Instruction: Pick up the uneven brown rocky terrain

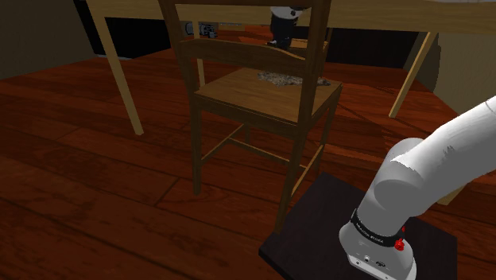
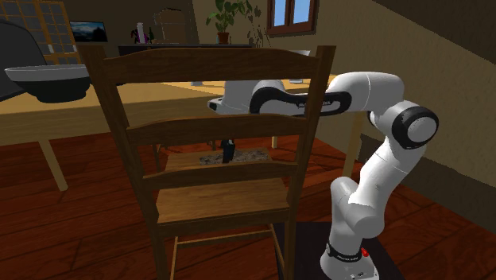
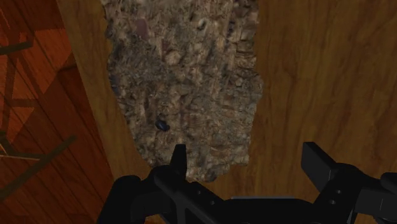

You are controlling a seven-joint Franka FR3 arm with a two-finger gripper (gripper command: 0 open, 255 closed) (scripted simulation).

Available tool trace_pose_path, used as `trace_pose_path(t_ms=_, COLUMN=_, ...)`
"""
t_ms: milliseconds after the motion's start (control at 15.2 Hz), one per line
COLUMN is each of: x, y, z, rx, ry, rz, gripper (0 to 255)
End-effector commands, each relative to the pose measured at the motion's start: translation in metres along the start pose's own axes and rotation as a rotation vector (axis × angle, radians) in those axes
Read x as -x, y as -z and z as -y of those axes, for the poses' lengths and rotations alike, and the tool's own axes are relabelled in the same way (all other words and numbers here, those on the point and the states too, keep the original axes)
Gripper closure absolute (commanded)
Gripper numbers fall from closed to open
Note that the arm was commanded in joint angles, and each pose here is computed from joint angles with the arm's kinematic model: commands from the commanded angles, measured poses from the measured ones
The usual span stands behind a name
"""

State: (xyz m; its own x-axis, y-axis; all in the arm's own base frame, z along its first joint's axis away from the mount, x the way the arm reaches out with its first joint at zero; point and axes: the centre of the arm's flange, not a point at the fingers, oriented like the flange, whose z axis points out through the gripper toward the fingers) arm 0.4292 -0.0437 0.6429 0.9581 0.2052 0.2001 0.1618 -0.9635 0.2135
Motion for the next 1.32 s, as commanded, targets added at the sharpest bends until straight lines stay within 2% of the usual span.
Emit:
trace_pose_path(t_ms=0, x=-0.021, y=-0.009, z=-0.005, rx=0.024, ry=0.025, rz=-0.001, gripper=0)
trace_pose_path(t_ms=660, x=-0.018, y=-0.049, z=0.002, rx=0.029, ry=0.03, rz=-0.001, gripper=0)
trace_pose_path(t_ms=726, x=-0.018, y=-0.049, z=0.002, rx=0.029, ry=0.03, rz=-0.001, gripper=255)
trace_pose_path(t_ms=1254, x=-0.019, y=-0.048, z=0.002, rx=0.029, ry=0.03, rz=-0.001, gripper=255)
